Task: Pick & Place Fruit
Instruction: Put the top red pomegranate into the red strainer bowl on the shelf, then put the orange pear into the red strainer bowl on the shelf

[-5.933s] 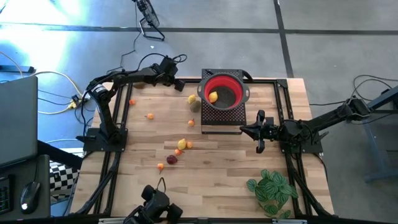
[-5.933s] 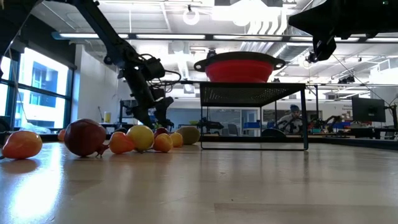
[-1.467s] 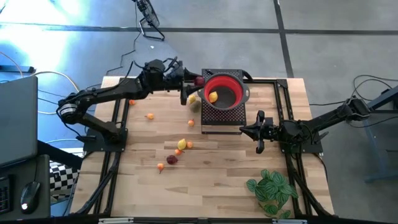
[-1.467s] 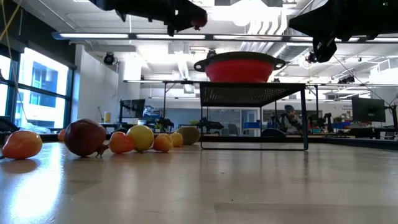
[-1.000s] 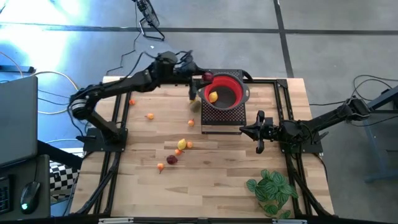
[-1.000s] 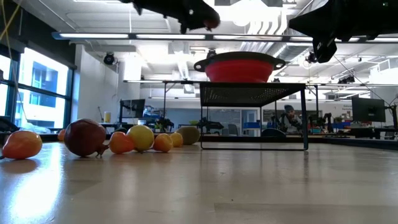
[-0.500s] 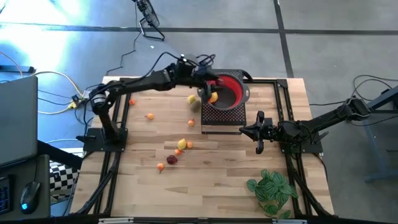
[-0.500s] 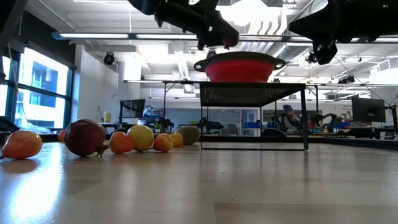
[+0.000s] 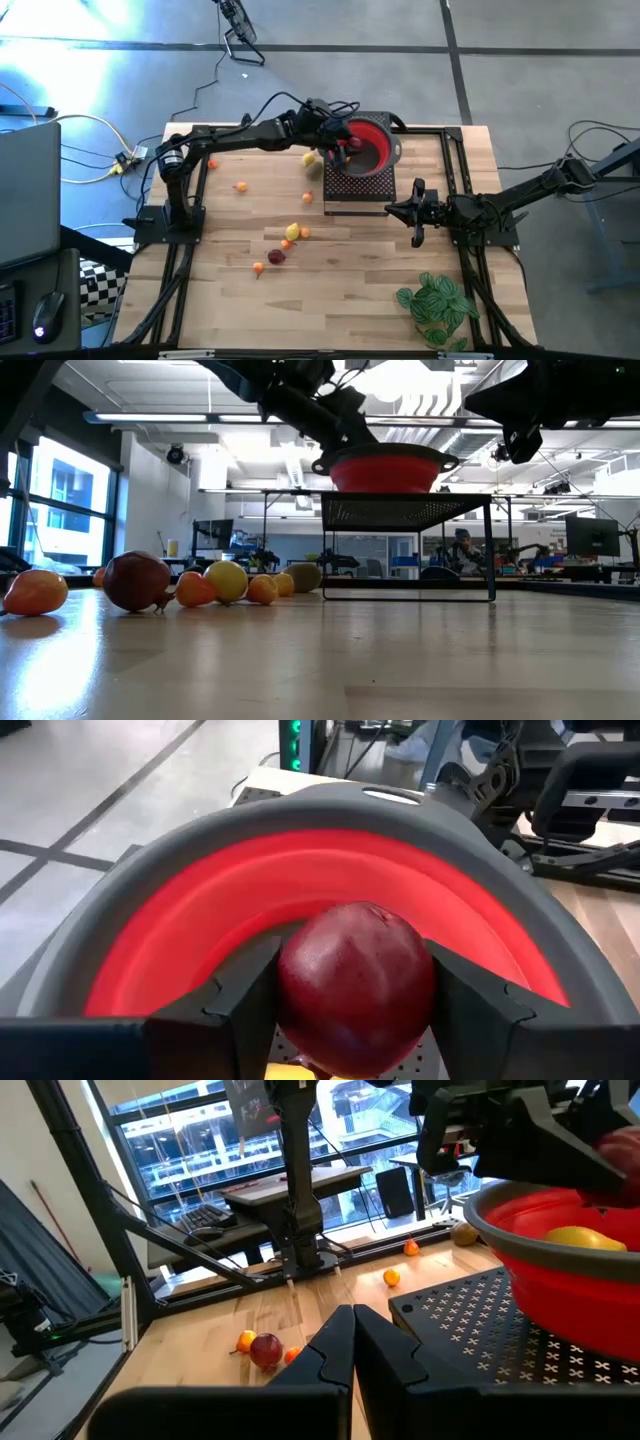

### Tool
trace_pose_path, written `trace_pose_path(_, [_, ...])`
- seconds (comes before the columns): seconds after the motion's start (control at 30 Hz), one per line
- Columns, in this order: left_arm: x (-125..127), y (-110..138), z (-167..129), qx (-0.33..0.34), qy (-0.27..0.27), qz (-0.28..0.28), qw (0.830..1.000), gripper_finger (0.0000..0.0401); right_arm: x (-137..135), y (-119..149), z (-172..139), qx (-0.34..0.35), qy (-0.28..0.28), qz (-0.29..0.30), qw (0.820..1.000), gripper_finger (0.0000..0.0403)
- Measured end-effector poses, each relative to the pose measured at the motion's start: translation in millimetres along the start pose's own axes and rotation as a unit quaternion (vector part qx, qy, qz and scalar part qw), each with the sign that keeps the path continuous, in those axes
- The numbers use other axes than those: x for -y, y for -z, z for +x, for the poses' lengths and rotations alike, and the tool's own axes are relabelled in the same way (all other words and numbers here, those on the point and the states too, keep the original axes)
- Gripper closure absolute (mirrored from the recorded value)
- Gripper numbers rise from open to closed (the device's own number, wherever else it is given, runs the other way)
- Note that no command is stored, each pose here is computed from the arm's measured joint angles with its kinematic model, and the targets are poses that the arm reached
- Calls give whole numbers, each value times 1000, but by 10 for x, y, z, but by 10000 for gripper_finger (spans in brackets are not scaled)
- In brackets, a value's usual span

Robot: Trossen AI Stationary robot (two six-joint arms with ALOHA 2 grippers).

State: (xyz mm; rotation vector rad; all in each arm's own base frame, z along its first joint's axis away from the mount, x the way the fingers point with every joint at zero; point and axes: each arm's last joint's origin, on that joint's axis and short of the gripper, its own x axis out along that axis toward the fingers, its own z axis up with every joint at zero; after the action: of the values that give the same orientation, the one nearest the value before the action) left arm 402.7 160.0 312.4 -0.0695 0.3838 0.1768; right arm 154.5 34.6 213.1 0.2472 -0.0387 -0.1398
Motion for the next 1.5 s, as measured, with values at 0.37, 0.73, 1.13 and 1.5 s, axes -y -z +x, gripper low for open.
trace_pose_path(0.37, [1,36,3,-18,-3,-5,1000,196,1,4,0,-2,1,-1,1000,401])
trace_pose_path(0.73, [-2,60,1,-30,-4,-8,1000,162,1,5,0,-2,1,-1,1000,401])
trace_pose_path(1.13, [-2,-26,-27,6,-8,-2,1000,124,1,5,0,-2,1,-1,1000,401])
trace_pose_path(1.5, [63,-292,-402,42,-11,51,998,192,1,5,0,-3,1,-1,1000,401])
